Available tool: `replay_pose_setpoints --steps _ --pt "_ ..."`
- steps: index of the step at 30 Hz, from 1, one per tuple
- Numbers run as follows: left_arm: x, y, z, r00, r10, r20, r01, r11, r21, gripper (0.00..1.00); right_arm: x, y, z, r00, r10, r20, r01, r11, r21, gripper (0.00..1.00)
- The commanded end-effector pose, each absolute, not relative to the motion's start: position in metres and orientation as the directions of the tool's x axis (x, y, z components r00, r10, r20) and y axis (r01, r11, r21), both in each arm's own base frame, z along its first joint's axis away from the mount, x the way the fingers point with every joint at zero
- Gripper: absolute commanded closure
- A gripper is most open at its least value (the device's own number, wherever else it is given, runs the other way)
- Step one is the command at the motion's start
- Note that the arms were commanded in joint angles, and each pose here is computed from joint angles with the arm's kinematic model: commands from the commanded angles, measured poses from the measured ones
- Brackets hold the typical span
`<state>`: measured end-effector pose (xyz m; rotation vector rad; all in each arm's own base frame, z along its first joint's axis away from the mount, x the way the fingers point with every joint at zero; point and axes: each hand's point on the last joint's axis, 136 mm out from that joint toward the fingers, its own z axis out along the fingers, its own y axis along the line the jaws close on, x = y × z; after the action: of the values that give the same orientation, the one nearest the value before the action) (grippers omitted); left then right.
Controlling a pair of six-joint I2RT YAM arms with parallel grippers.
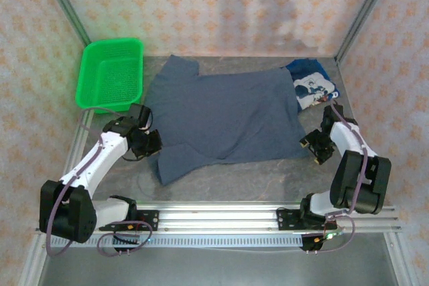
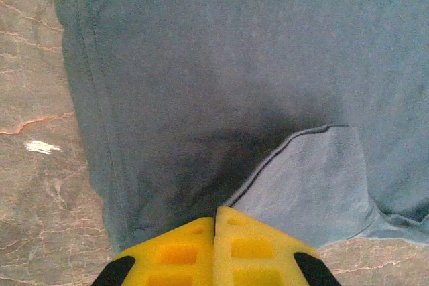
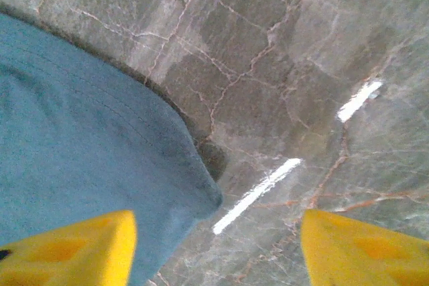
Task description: Fold and stack the t-shirts
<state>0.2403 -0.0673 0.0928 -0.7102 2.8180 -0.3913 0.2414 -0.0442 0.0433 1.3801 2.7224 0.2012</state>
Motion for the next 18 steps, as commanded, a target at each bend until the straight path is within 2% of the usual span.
replay_pose_setpoints --steps 1,14,18 --pt "0.236 -0.068 0.096 -0.859 -0.493 -0.140 -0.437 0.847 -0.303 1.00 0.245 -0.039 0.037 -0.578 0.816 0.031 0.807 0.565 0.174 0.41" --pt "0.236 -0.060 0.108 -0.835 -0.520 -0.178 -0.457 0.837 -0.300 1.00 0.248 -0.037 0.028 -0.543 0.838 0.051 0.830 0.526 0.185 0.49" --pt "0.234 -0.050 0.123 -0.812 -0.542 -0.217 -0.474 0.828 -0.299 1.00 0.256 -0.041 0.023 -0.514 0.857 0.029 0.844 0.500 0.193 0.62"
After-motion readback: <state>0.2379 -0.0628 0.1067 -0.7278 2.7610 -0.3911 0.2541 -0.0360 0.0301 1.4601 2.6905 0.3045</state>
